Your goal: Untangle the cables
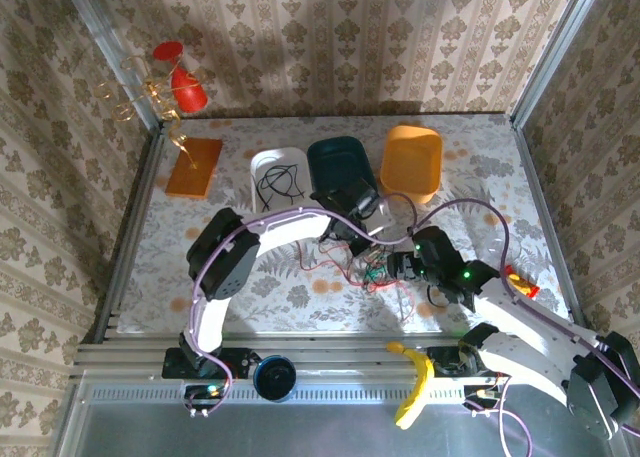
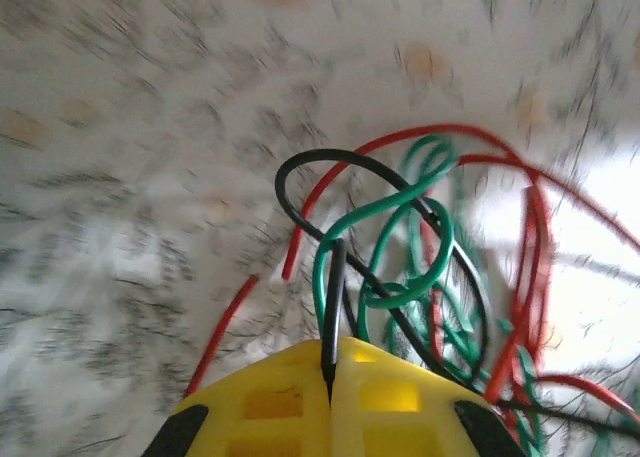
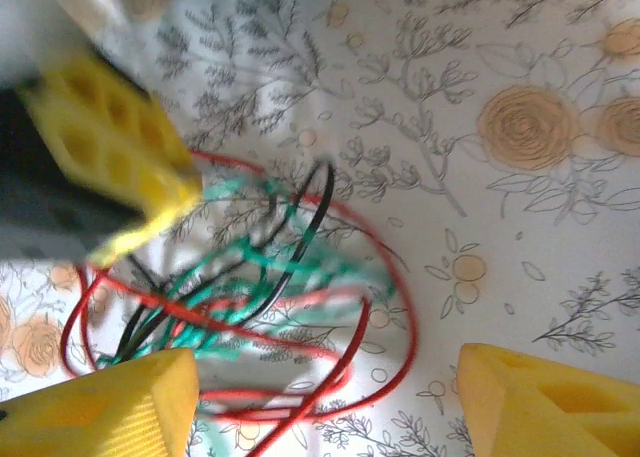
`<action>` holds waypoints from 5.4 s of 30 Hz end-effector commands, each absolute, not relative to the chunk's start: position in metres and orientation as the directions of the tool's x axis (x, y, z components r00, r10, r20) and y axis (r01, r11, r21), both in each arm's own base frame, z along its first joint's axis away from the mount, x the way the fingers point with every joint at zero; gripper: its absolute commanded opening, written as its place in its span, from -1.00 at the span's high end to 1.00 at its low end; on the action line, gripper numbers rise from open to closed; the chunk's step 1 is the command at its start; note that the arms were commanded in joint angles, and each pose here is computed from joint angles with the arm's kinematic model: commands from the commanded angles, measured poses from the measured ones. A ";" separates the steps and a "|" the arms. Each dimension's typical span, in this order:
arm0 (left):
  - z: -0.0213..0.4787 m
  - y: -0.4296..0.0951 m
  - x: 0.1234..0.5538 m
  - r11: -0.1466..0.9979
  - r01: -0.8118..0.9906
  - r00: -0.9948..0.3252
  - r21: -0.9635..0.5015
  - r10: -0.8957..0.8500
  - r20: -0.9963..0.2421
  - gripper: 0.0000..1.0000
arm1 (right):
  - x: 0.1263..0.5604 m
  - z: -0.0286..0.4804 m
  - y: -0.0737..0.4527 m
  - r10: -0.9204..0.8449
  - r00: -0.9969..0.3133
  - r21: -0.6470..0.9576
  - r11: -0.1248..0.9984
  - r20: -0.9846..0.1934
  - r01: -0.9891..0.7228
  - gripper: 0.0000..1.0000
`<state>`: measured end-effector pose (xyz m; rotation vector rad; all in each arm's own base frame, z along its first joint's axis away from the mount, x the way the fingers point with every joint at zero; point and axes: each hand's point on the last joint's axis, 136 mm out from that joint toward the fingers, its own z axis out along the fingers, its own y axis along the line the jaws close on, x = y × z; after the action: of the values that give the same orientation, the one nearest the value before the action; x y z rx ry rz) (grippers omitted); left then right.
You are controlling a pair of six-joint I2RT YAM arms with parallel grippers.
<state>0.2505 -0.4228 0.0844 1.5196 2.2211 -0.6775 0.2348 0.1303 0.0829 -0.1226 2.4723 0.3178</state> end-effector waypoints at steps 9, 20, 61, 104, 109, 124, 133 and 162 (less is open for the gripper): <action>0.226 -0.427 0.271 0.292 0.917 -0.387 -0.272 0.486 -0.784 1.00 | 0.246 0.088 0.154 -0.090 -0.783 0.158 0.959 -0.615 -0.235 -0.43; 0.277 -0.414 0.251 0.250 0.924 -0.371 -0.289 0.400 -0.838 1.00 | 0.266 0.101 0.143 0.097 -0.768 0.295 0.947 -0.633 -0.125 -0.48; 0.546 -0.270 0.249 0.556 0.825 0.029 -0.102 -0.222 -0.975 1.00 | 0.276 0.021 0.090 0.425 -0.840 0.287 0.896 -0.338 0.338 0.21; 0.327 -0.177 0.438 0.904 0.377 -0.366 -0.204 -0.057 -0.929 1.00 | 0.282 0.119 0.106 0.366 -0.750 0.440 0.891 -0.551 0.112 -0.24; 0.325 -0.177 0.442 0.890 0.370 -0.362 -0.265 -0.125 -0.924 1.00 | 0.279 0.121 0.103 0.370 -0.740 0.435 0.893 -0.561 0.117 -0.24; 0.495 -0.219 0.399 0.671 0.690 -0.097 -0.271 -0.286 -0.953 1.00 | 0.281 0.116 0.104 0.383 -0.737 0.445 0.887 -0.557 0.125 -0.23; 0.438 -0.191 0.417 0.785 0.562 -0.157 -0.262 -0.210 -0.965 1.00 | 0.281 0.120 0.108 0.373 -0.735 0.461 0.883 -0.566 0.093 -0.23; 0.136 -0.205 0.474 0.860 0.305 -0.688 -0.410 -0.099 -0.719 1.00 | 0.281 0.123 0.106 0.349 -0.746 0.431 0.898 -0.568 0.092 -0.22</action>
<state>0.4760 -0.1899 0.1419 0.1364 2.2252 -0.6236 0.2816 0.1053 0.1180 0.3424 2.3798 0.5144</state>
